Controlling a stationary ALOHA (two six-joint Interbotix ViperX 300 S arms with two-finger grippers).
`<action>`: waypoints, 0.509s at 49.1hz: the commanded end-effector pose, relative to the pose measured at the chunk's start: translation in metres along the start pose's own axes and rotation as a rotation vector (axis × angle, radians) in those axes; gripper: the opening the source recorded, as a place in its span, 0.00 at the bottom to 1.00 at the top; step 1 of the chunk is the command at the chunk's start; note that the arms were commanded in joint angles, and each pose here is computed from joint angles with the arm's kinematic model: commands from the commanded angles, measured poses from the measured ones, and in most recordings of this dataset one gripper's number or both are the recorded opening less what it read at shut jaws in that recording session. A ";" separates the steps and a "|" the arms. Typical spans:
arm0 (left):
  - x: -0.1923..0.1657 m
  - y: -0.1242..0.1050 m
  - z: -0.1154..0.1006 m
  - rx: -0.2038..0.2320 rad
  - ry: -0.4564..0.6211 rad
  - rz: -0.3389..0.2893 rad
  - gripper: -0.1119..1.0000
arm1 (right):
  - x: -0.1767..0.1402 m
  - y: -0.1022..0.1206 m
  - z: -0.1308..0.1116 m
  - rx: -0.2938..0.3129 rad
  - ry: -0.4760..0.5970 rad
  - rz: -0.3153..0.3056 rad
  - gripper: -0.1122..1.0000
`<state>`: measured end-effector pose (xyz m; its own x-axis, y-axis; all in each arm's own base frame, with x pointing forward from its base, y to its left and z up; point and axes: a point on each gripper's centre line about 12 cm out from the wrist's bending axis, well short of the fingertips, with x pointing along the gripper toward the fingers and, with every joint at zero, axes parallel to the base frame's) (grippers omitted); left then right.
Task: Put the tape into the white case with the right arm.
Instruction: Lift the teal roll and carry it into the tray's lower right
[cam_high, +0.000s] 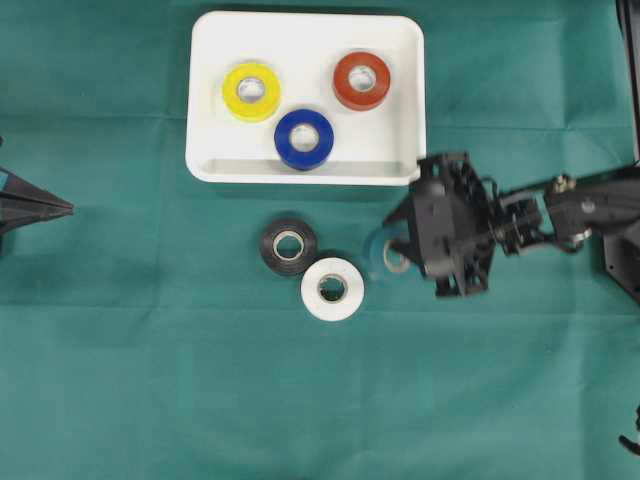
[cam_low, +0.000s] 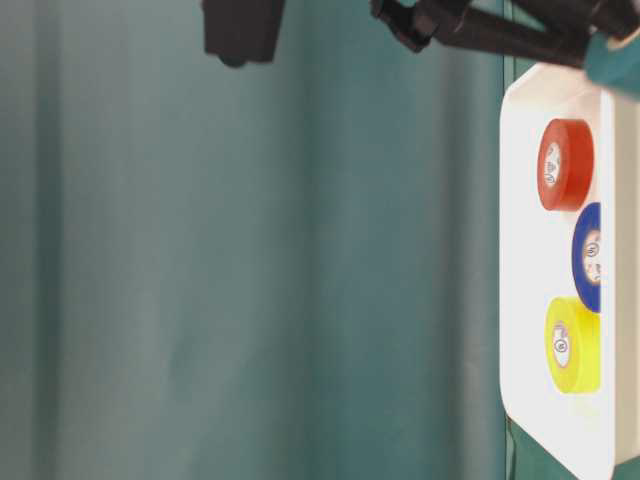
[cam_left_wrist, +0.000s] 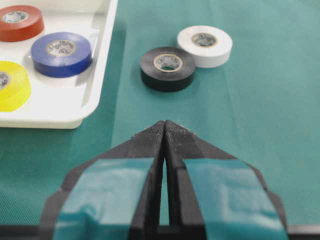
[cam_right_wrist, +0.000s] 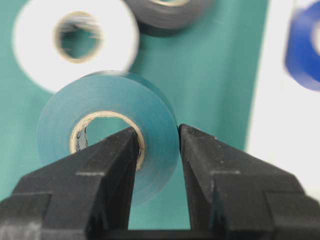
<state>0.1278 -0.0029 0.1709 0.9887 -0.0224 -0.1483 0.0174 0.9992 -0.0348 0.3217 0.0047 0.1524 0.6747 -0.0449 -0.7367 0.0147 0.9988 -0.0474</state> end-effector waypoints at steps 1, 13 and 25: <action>0.001 0.000 0.005 -0.002 -0.008 0.003 0.10 | -0.005 -0.017 0.015 0.036 -0.047 -0.032 0.10; 0.001 0.000 0.005 -0.002 -0.008 0.003 0.10 | -0.007 -0.063 0.018 0.130 -0.071 -0.124 0.10; 0.001 0.000 0.005 -0.002 -0.008 0.003 0.10 | -0.004 -0.102 0.017 0.211 -0.124 -0.176 0.10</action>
<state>0.1278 -0.0029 0.1709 0.9887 -0.0224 -0.1483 0.0174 0.9992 -0.0348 0.3240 -0.0842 0.1634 0.7065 -0.2094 -0.6760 0.2626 0.9646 -0.0243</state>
